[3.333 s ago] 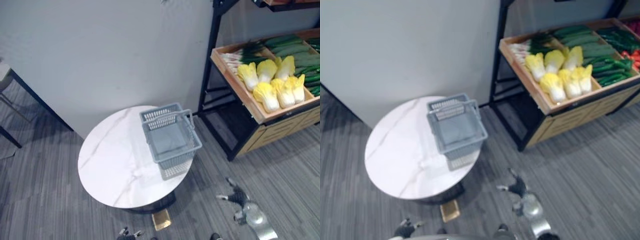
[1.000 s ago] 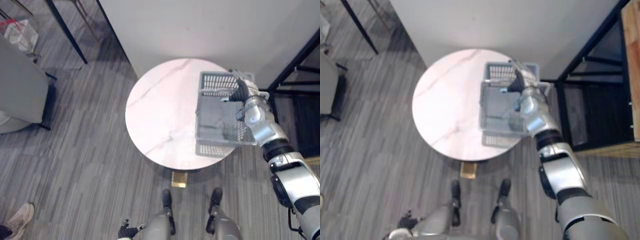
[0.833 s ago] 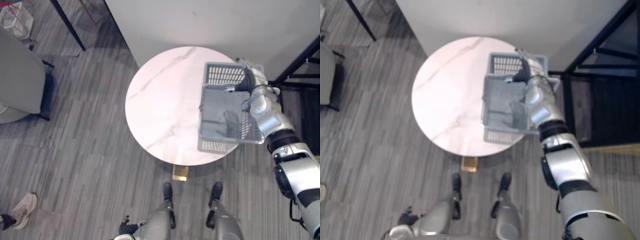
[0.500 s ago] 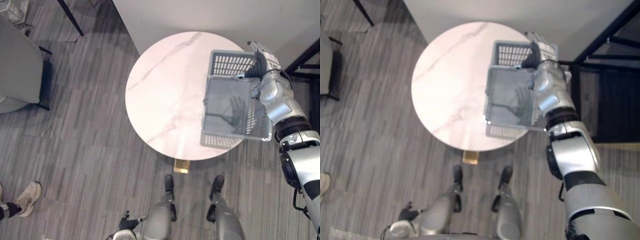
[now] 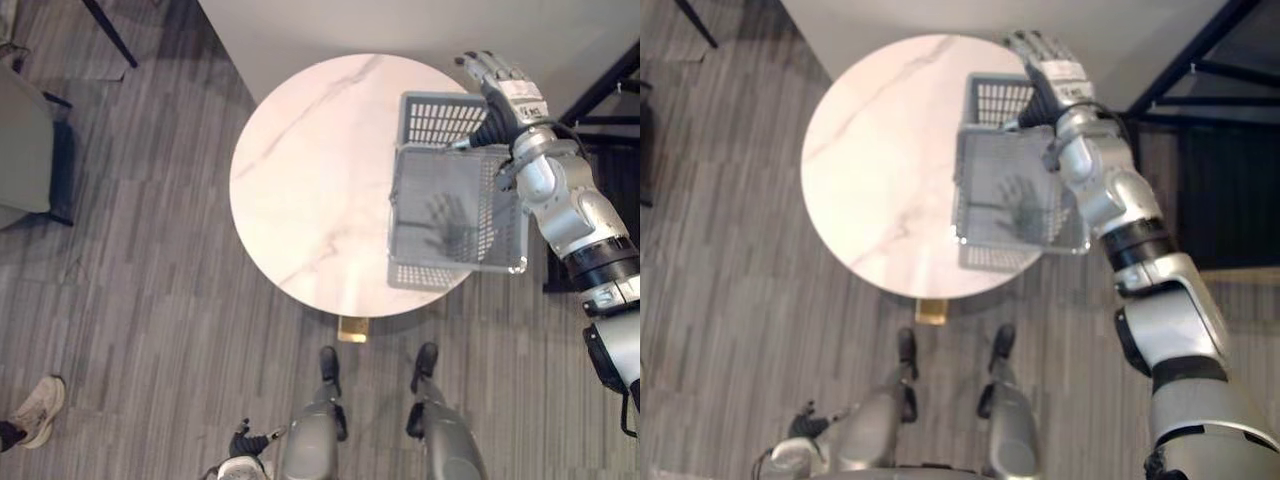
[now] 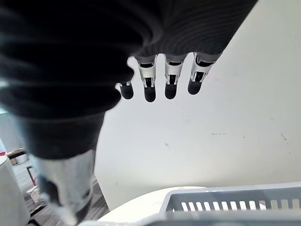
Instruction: Pick vegetable in the basket
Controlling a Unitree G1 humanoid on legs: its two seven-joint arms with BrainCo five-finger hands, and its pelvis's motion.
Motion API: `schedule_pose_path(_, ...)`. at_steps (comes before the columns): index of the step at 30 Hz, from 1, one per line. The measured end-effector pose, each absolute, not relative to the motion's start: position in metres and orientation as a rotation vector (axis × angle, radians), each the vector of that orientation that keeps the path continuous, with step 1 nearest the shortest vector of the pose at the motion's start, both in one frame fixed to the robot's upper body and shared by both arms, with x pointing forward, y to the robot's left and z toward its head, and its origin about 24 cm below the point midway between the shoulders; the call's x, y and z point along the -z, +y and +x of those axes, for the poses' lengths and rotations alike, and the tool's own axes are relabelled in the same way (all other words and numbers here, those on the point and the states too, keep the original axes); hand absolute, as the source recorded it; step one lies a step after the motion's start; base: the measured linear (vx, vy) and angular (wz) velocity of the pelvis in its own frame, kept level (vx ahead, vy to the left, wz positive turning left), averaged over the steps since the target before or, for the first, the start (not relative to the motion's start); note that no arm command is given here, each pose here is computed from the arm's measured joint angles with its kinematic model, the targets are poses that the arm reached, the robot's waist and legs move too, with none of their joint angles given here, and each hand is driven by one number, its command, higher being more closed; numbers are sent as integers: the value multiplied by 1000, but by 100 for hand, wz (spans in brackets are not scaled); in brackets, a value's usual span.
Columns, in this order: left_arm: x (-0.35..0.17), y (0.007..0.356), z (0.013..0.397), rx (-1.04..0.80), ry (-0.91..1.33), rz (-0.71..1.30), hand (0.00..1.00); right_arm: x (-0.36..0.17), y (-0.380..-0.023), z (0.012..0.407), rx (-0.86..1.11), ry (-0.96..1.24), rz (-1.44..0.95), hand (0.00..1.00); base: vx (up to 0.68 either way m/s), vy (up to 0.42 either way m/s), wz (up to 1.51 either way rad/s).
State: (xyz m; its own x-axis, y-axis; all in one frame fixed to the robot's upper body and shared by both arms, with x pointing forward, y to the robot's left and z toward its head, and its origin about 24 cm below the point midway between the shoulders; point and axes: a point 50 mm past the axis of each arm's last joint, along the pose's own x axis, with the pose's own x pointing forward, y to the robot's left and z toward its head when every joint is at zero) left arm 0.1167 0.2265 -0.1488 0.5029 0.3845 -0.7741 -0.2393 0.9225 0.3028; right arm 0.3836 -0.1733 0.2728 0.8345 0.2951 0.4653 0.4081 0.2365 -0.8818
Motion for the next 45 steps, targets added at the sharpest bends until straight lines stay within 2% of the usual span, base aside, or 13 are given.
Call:
schedule_pose_path(10, 148, 233, 116, -422, 972, 157, 0, -235, -152, 383, -164, -574, -1500, 0, 6, 0, -2)
schedule_pose_path(14, 147, 235, 115, -425, 971, 162, 0, -216, -155, 387, -224, -503, -1586, 0, 0, 0, 0)
schedule_pose_path(24, 146, 237, 118, -425, 964, 167, 0, -214, -169, 394, -169, -461, -1628, 0, 8, 1, 1)
schedule_pose_path(34, 144, 236, 126, -416, 942, 171, 0, -239, -198, 397, 45, -422, -1541, 0, 5, 1, 4)
schedule_pose_path(45, 141, 237, 130, -423, 921, 169, 0, -270, -183, 387, 109, -591, -1479, 0, 1, 0, -5)
